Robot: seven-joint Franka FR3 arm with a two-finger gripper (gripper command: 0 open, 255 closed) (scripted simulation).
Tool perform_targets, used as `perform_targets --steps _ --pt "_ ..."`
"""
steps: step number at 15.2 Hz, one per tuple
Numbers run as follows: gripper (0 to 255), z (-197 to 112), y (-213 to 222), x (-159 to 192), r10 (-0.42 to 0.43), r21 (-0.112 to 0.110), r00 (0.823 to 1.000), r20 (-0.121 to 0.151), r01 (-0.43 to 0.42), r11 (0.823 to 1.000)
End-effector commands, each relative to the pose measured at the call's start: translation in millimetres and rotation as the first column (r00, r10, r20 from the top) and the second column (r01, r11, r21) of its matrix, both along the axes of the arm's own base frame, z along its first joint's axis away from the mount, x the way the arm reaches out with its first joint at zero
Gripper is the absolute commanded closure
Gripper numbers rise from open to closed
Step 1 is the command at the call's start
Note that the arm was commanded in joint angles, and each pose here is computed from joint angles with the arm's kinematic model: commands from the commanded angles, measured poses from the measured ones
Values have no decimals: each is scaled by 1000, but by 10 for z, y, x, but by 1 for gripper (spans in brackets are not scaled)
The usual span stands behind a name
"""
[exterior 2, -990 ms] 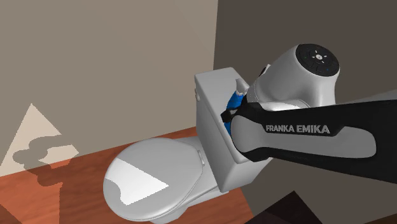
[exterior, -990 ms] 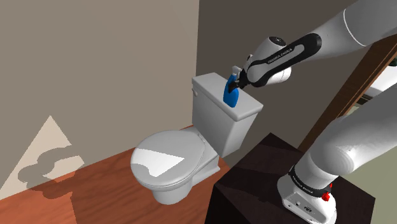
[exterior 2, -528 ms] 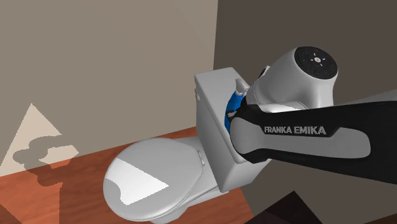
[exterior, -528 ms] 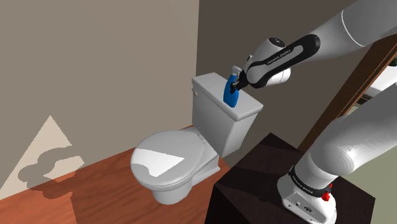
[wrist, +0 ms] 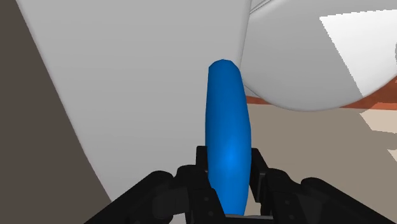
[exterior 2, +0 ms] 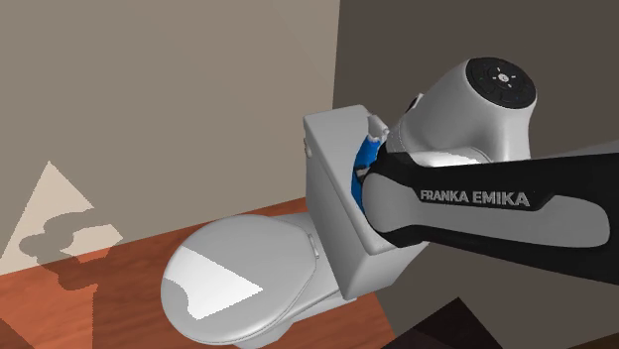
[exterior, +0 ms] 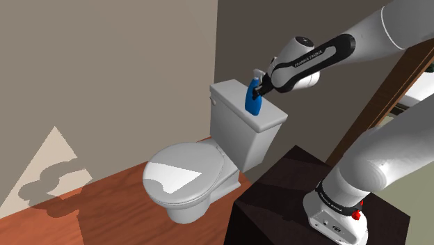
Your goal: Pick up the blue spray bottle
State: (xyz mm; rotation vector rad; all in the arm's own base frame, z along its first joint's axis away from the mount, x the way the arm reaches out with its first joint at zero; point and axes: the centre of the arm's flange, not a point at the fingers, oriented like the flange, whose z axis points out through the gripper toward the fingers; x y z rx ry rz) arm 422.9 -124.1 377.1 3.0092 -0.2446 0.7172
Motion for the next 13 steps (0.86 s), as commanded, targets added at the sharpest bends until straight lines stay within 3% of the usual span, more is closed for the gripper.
perform_targets --steps 1,13 --pt "255 110 8 -4 0 0 1000 0 0 1000" --pt "255 646 8 -4 0 0 1000 0 0 1000"
